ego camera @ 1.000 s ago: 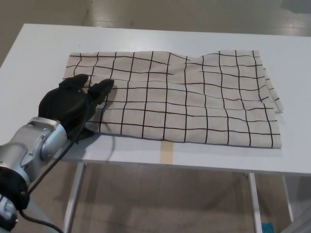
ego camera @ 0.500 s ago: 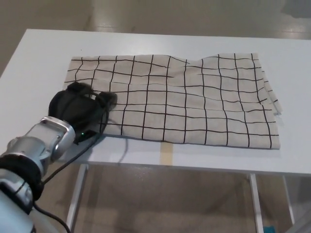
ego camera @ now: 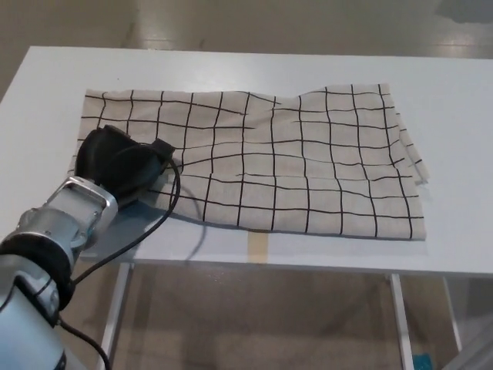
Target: Use the left hand to fold a white towel with checkered patterns in half.
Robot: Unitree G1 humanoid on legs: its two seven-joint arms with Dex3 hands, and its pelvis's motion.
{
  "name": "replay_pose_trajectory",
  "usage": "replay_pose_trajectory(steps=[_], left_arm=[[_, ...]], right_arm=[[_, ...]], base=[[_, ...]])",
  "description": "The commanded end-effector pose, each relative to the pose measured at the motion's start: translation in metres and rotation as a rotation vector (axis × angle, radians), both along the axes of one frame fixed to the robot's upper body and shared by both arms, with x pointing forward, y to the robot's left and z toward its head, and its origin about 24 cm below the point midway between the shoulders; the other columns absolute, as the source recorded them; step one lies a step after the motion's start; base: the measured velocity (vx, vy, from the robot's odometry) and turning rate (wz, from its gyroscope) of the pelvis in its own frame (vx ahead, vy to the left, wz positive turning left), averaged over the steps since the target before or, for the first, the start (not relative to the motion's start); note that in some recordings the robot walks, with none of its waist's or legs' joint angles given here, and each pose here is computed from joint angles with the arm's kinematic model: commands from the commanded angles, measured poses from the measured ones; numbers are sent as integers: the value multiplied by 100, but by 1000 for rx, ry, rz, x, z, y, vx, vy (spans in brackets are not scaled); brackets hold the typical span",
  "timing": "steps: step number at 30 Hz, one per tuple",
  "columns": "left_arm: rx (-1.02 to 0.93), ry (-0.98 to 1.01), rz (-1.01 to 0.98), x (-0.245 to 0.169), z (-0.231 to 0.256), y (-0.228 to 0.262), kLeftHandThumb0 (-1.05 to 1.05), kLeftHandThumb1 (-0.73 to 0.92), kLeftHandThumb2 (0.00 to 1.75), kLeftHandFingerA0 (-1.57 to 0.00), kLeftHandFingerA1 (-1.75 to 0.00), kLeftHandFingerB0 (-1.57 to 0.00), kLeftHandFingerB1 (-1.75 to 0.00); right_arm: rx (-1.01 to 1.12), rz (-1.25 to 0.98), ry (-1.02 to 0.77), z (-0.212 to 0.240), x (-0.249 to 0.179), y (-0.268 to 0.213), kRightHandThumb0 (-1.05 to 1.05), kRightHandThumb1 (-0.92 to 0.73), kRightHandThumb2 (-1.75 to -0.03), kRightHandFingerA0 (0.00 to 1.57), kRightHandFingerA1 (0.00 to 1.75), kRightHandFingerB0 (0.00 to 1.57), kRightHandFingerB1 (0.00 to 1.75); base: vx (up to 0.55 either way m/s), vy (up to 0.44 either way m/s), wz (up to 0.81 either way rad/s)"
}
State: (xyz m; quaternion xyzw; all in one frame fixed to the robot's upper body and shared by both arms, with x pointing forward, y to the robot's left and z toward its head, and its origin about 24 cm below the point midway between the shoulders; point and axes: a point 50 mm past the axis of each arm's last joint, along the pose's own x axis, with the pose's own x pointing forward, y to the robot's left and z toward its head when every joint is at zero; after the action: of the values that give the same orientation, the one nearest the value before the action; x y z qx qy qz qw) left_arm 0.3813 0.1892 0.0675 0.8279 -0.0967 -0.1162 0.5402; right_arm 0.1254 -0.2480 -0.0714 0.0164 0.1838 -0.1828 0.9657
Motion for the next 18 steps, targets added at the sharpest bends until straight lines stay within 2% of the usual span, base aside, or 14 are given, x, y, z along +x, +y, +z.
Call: replay_pose_trajectory(steps=[1,5,6,8,11,14,18], left_arm=[[-3,24,-14,-7,-9,9,-19,62,51,-67,-175,-48,-175],[-67,-10,-30,-1,8,11,-19,62,53,-69,-175,-52,-174],[-99,-46,-40,1,17,12,-19,62,53,-69,-175,-58,-169],[-181,-143,-61,7,44,18,-19,63,53,-71,-175,-59,-167],[-196,-168,-66,9,52,20,-19,63,54,-72,-175,-60,-167],[-231,-301,-73,15,85,28,-19,62,55,-77,-175,-66,-164],[-189,-358,-60,20,111,33,-21,63,56,-78,-172,-66,-161]], right_arm=[[2,-9,20,-3,-6,-2,-33,-77,-63,24,39,31,34],[2,-7,15,-3,-6,-1,-33,-77,-63,24,39,31,34],[0,-7,13,-3,-5,-1,-33,-77,-63,24,39,31,34],[-2,-6,9,-3,-3,-2,-33,-77,-63,24,39,31,34],[-2,-7,9,-3,-2,-2,-33,-77,-63,24,39,31,34],[-13,1,12,-3,-1,-3,-33,-77,-63,25,40,31,34],[-15,2,15,-3,-3,-3,-33,-77,-64,26,40,32,34]], base=[[0,0,0],[0,0,0],[0,0,0],[0,0,0],[0,0,0],[0,0,0],[0,0,0]])
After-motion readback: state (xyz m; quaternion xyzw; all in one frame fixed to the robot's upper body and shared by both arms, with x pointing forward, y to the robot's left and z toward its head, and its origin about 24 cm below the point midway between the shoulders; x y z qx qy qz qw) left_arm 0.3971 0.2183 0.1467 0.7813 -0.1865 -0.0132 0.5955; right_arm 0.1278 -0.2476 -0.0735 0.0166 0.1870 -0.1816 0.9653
